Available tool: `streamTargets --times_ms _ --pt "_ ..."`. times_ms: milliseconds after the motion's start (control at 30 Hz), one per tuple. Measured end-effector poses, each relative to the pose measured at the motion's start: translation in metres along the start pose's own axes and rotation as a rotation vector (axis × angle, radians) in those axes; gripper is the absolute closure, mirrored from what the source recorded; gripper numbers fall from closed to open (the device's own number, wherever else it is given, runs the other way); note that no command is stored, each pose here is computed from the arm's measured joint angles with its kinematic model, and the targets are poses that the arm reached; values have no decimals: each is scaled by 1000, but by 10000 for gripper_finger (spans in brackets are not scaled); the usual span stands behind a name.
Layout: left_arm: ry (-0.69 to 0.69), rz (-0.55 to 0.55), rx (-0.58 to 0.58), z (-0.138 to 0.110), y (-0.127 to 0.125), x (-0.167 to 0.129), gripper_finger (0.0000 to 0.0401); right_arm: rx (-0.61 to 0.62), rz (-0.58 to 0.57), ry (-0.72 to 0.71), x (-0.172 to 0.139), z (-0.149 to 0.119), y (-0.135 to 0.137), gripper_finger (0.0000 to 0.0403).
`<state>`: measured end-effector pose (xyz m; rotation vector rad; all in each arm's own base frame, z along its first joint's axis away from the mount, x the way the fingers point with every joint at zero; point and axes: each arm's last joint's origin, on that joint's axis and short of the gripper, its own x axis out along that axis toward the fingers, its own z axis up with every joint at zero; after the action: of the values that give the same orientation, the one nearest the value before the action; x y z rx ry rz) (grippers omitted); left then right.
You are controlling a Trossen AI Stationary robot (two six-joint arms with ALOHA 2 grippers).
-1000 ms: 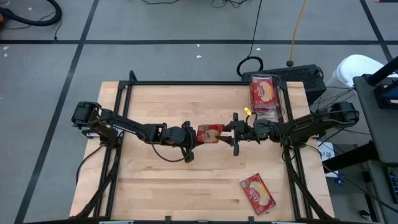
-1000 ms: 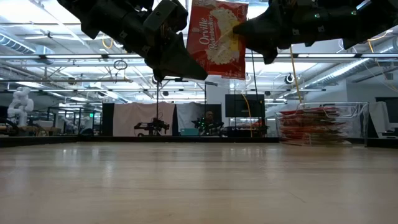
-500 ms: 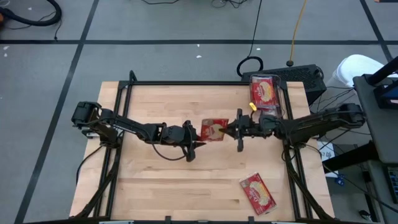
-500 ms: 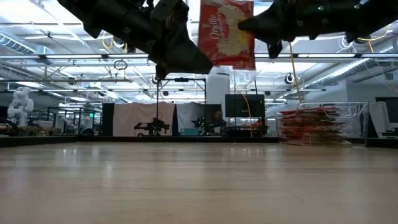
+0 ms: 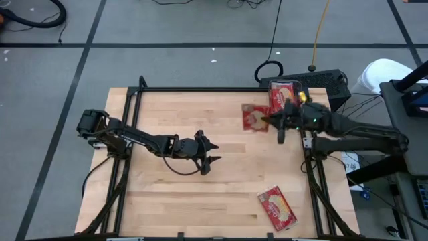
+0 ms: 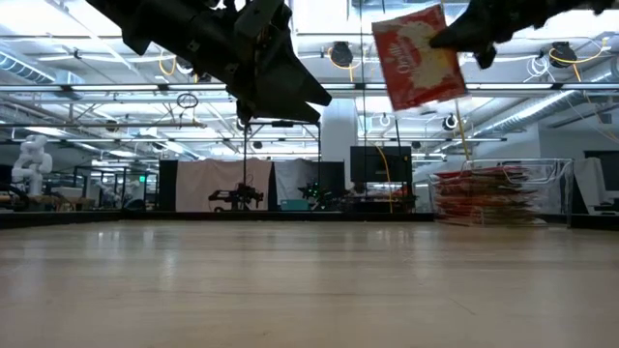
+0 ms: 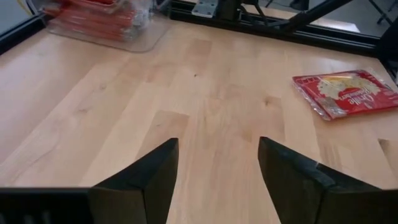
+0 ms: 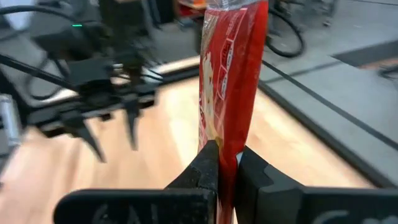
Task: Sort popcorn bags into baskets
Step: Put the red popcorn bag into the transparent bin
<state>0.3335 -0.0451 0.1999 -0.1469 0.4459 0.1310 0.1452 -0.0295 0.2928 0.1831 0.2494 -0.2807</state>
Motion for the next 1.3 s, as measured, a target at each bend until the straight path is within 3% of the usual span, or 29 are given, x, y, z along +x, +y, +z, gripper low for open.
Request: streamTargets --times_ms 300,567,800,1067,1300 --pt "4 -36 15 -3 -13 -3 174 -33 -236 98 -44 53 -23 395" --pt "2 -89 13 -7 -32 -9 174 37 -420 190 -61 79 -46 395" --pt "-63 -146 6 -4 -47 -14 174 226 -371 331 -39 80 -94 394" --pt "-48 -178 5 -9 -58 -18 174 508 -335 480 -30 54 -163 394" --pt "-43 -203 31 -12 -67 -22 174 555 -323 472 -39 47 -181 394"
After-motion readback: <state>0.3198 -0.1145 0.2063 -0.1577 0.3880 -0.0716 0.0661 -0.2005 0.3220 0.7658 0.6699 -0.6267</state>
